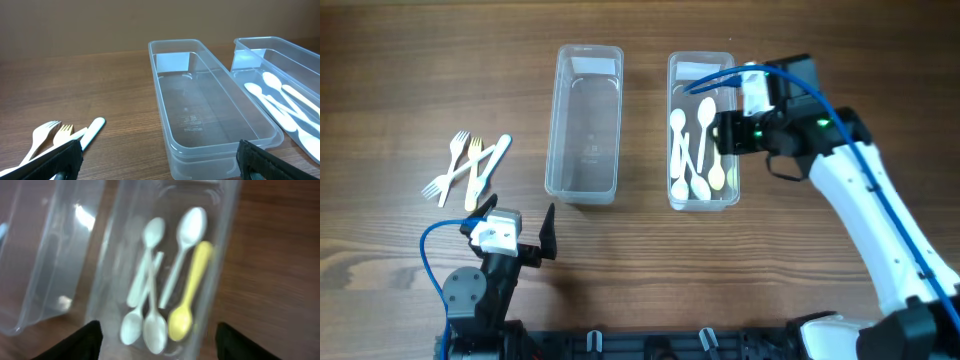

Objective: Pack container
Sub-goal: 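Lower the last white spoon into the right container and release, then lift the right gripper away from the container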

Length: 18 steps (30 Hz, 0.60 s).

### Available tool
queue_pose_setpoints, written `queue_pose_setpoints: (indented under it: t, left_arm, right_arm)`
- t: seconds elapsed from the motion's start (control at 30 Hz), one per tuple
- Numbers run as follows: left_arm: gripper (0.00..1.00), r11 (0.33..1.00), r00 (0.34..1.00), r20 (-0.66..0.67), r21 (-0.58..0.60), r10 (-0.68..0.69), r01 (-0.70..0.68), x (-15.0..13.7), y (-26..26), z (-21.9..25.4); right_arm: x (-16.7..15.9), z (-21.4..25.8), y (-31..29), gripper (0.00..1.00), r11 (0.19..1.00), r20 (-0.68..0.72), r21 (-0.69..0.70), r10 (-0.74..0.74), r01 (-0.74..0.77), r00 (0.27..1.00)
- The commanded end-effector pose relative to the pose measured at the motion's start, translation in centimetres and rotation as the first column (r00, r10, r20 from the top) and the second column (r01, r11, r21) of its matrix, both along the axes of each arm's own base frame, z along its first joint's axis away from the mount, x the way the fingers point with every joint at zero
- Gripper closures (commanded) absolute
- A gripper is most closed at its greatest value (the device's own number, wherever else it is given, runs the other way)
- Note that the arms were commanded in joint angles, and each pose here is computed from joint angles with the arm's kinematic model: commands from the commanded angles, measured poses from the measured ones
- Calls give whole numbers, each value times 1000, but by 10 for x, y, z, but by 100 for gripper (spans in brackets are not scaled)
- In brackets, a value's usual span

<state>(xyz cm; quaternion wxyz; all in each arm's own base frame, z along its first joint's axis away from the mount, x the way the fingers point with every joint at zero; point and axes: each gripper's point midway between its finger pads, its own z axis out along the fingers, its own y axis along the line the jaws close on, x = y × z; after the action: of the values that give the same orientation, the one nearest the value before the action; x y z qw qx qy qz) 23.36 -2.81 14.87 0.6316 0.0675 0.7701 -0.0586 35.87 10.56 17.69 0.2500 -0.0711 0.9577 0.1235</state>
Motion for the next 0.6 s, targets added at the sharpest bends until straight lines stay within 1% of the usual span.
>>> queue_pose_setpoints:
  t: [0.0, 0.07, 0.13, 0.17, 0.3, 0.57]
  left_arm:
    - [0, 1000, 1000, 9, 18, -16, 15, 0, -2, -1]
    - [0, 1000, 1000, 9, 18, -16, 15, 0, -2, -1]
    - [0, 1000, 1000, 9, 18, -16, 15, 0, -2, -1]
    - [0, 1000, 1000, 9, 18, -16, 15, 0, -2, -1]
    - [0, 1000, 1000, 9, 18, -15, 15, 0, -2, -1]
    - [0, 1000, 1000, 9, 18, -16, 15, 0, -2, -1]
  right_arm:
    - [4, 69, -60, 20, 984, 199, -80, -142, 161, 970]
    - [-8, 88, -86, 17, 972, 244, -74, -201, 225, 949]
    - [-18, 105, -101, 10, 963, 289, -71, -231, 261, 929]
    - [-21, 111, -104, 1, 961, 309, -73, -232, 266, 922]
    - [-29, 126, -106, 0, 961, 358, -74, -223, 266, 907]
    - [-25, 118, -106, 0, 961, 335, -79, -223, 263, 915]
